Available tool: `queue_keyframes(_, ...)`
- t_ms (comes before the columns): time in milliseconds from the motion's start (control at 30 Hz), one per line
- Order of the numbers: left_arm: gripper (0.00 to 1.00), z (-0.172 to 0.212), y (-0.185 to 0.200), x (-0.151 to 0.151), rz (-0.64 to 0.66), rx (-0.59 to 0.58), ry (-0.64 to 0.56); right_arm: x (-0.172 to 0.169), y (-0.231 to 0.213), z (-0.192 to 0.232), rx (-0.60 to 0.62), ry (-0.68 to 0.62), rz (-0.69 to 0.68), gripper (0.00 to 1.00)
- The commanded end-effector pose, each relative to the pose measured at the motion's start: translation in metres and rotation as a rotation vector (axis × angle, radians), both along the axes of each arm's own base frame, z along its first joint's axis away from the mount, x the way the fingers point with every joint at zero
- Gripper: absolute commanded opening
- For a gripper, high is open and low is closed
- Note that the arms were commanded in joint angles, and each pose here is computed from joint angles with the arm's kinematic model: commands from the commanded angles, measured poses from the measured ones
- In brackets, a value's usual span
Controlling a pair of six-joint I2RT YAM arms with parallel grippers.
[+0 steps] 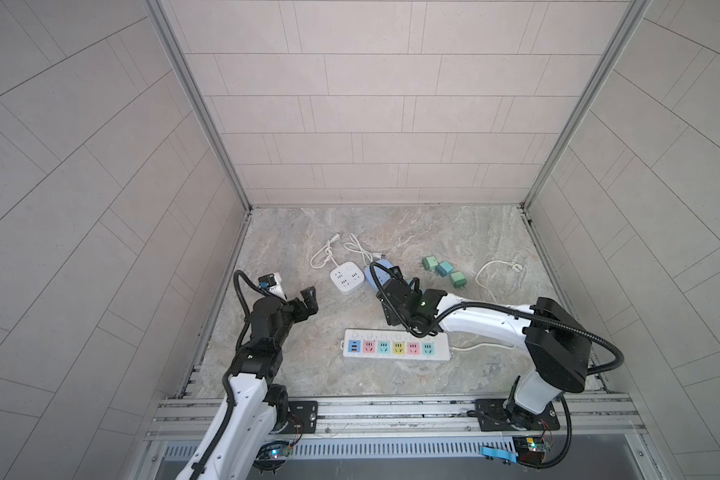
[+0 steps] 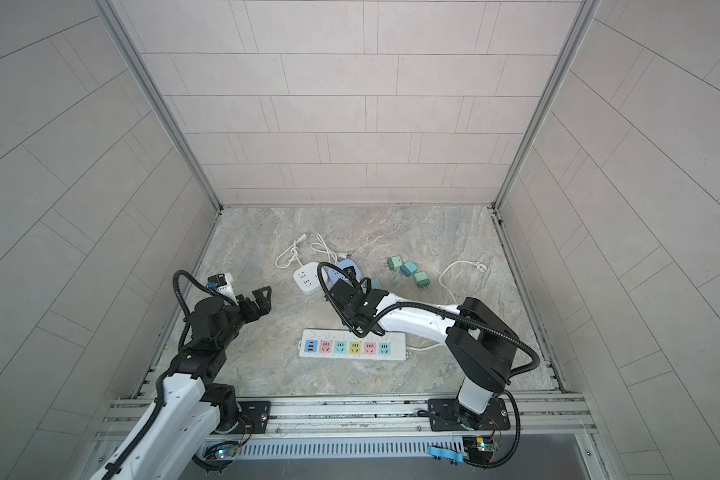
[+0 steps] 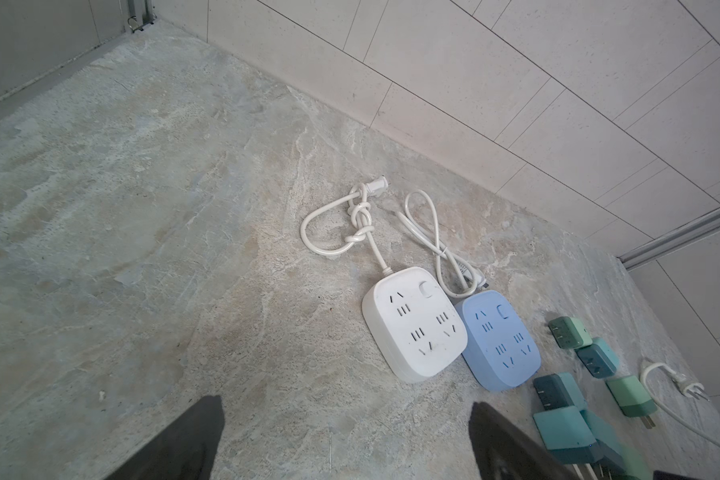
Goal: Insert the plug
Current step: 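Close the right gripper on the teal adapter and lift it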
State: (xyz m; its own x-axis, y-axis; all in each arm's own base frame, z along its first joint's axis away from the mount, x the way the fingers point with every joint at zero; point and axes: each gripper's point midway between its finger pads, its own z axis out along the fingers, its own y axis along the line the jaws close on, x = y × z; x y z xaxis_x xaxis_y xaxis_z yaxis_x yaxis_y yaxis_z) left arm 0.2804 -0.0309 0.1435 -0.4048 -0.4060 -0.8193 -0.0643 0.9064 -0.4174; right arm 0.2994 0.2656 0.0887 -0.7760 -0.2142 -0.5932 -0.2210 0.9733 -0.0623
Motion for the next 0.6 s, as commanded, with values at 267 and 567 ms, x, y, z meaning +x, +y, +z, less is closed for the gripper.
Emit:
queue_keyframes(267, 1.00, 0.000, -0.001, -0.001, 0.004, -0.013, -0.008, 0.023, 0.000, -0.029, -0.004, 0.108, 0.031, 0.70)
queue_keyframes(567, 1.00, 0.000, -0.001, -0.001, 0.005, -0.013, -0.008, 0.033, 0.005, -0.046, -0.038, 0.144, 0.037, 0.62)
